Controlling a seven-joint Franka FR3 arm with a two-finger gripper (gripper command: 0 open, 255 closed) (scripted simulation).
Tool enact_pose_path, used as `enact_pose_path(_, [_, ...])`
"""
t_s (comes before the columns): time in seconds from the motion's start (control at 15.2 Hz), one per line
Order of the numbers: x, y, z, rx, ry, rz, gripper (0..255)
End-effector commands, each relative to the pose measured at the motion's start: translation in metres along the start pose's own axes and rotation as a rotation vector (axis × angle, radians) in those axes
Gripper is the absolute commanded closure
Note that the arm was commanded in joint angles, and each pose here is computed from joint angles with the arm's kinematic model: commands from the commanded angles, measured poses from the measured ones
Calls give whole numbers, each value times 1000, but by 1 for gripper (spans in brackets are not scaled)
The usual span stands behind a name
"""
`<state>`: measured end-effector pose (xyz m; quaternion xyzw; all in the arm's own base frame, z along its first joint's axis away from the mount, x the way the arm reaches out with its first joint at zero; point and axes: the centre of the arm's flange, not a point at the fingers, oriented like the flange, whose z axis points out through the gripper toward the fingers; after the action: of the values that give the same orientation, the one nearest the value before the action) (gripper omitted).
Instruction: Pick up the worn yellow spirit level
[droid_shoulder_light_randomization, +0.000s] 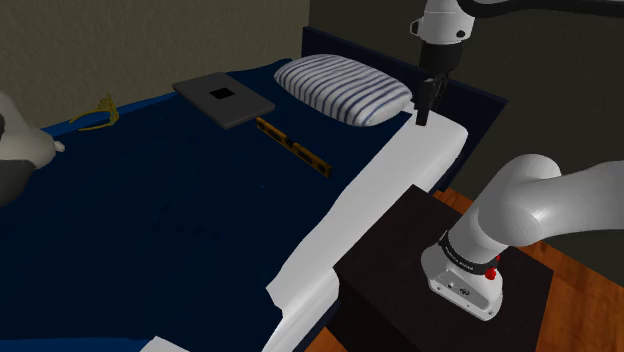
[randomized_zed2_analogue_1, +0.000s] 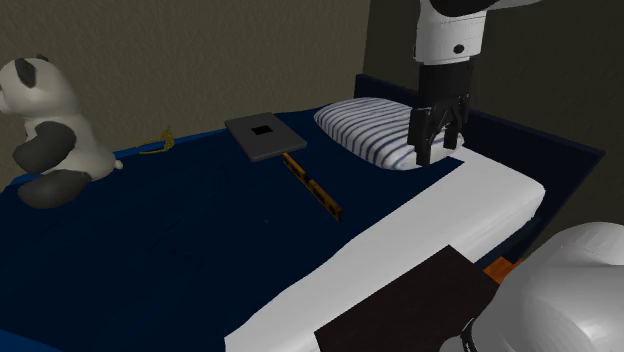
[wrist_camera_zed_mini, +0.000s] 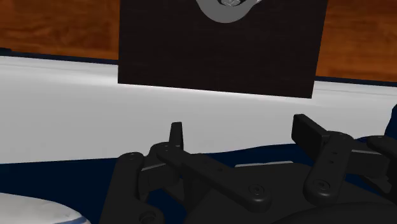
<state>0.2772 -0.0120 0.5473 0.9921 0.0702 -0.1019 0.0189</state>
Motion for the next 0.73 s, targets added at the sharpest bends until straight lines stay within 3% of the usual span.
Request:
enact_pose_path(0.0, [0, 0, 0, 0, 0, 0, 0])
enact_pose_path(0.66, [113, -6, 60, -9, 29, 37, 0])
